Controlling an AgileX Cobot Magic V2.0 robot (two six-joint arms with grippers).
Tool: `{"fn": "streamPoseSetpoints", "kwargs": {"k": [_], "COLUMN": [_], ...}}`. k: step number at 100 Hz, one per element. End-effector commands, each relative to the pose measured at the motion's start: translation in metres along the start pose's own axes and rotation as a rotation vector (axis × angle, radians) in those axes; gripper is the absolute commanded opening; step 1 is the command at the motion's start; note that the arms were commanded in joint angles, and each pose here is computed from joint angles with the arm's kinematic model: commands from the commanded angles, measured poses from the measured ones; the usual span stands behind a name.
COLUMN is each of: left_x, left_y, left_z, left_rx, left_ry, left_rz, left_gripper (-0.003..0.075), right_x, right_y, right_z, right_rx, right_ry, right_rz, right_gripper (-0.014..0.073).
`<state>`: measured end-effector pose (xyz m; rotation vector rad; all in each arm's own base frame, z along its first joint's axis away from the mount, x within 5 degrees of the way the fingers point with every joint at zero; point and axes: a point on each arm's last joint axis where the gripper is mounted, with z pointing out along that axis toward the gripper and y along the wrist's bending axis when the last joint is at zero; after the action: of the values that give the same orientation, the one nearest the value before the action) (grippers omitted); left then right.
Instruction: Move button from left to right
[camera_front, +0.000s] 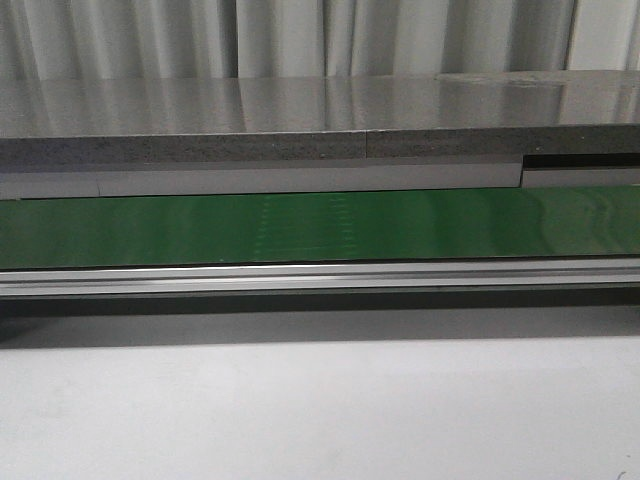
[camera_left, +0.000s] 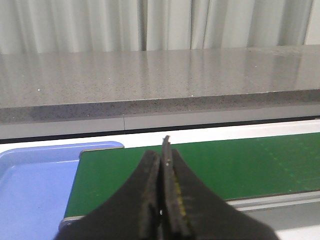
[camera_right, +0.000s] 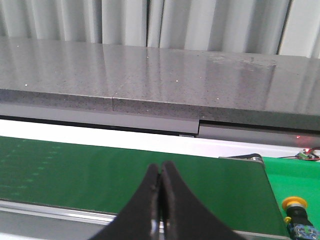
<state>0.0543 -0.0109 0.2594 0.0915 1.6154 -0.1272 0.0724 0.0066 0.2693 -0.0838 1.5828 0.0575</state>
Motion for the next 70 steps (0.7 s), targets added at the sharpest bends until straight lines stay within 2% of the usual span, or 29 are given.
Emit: {"fn": "streamPoseSetpoints", "kwargs": {"k": [1,44,70], "left_x": [-0.014,-0.014,-0.014], "left_y": [0.001,0.001,0.001], "left_z": [-0.001,-0.001,-0.001], "left_rx": [-0.010,-0.010,-0.010], "left_ry": [-0.084,-0.084,-0.084], "left_rz": [-0.019,-0.019,-0.019], "left_gripper": [-0.0020,-0.0020,-0.0020], "right_x": [-0.007,0.052,0.058], "right_y": [-0.001,0.000,0.000], "right_z": [-0.005,-0.019,-0.018], "right_rx": [0.006,0.007,0.009], "right_ry": [-0.135,-0.163,-0.128], "right_rz": [0.016,0.074,0.075], "right_gripper": [-0.0066,-0.0066,-0.0066]}}
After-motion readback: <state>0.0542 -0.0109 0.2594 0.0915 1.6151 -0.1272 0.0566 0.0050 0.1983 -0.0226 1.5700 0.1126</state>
